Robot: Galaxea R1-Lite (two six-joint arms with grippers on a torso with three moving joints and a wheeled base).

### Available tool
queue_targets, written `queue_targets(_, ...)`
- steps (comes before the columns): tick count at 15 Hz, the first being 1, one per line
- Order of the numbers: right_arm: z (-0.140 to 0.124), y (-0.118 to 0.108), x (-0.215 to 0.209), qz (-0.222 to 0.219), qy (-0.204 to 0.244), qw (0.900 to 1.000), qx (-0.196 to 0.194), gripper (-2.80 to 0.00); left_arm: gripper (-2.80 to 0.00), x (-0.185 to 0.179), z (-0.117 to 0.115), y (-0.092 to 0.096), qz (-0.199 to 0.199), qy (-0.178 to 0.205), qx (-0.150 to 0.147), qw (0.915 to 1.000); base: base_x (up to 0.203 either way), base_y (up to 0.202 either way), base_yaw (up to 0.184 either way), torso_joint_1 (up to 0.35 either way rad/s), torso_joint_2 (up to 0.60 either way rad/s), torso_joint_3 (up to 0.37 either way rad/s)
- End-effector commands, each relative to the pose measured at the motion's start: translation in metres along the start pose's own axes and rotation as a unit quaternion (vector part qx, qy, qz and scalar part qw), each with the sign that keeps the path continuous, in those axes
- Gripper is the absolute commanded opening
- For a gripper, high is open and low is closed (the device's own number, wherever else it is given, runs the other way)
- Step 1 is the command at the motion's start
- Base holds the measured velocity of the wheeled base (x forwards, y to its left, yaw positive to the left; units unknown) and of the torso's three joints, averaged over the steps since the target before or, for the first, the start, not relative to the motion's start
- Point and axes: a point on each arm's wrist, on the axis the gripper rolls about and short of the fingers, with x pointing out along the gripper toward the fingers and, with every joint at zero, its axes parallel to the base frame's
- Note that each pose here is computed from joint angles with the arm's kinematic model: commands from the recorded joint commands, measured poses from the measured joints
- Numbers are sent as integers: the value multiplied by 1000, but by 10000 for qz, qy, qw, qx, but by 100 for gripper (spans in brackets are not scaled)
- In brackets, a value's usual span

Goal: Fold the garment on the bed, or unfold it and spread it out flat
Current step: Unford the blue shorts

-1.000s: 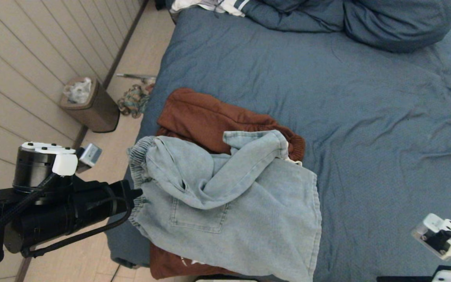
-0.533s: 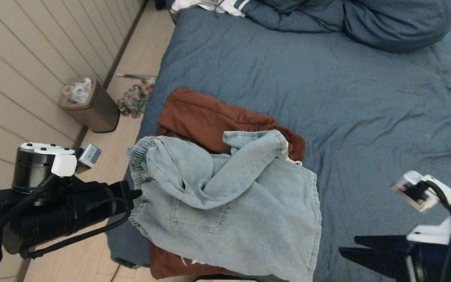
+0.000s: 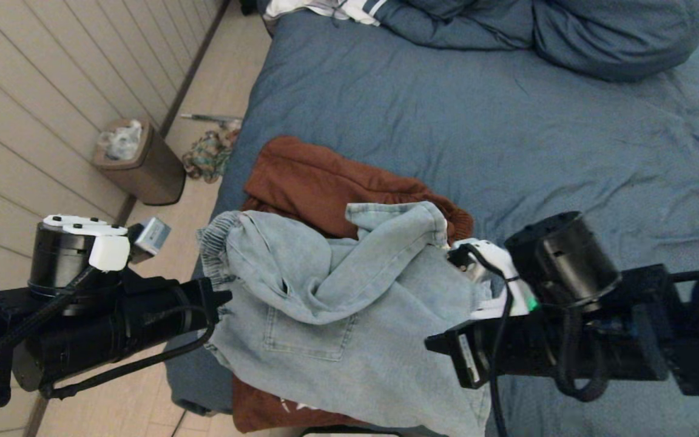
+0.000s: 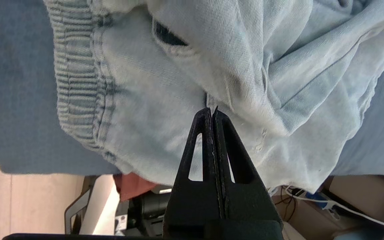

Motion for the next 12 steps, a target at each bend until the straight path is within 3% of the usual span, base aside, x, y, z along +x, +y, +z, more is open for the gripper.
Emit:
queue_targets(1,-7,16,50,90,631,9978,-187,-280,-280,-3,12,-5,-68,-234,-39,9997,0,0,0,0,0,0)
queue_targets(4,-6,30,78,213,707,9967,-346,-280,-280,-42,52,0,136,-1068,-248,9939,0,0,0,0,0,0)
queue_targets(6,-2,34,95,230,718,9965,-372,-280,-280,-63,62,6,267,-1332,-355,9901,0,0,0,0,0,0)
queue_targets(9,9,36,125,71,652,9971,-381,-280,-280,-57,55,9,302,-1129,-353,9925,0,0,0,0,0,0)
queue_targets(12,23,36,157,-297,419,9979,-389,-280,-280,-50,45,12,-231,-581,-415,9972,0,0,0,0,0,0)
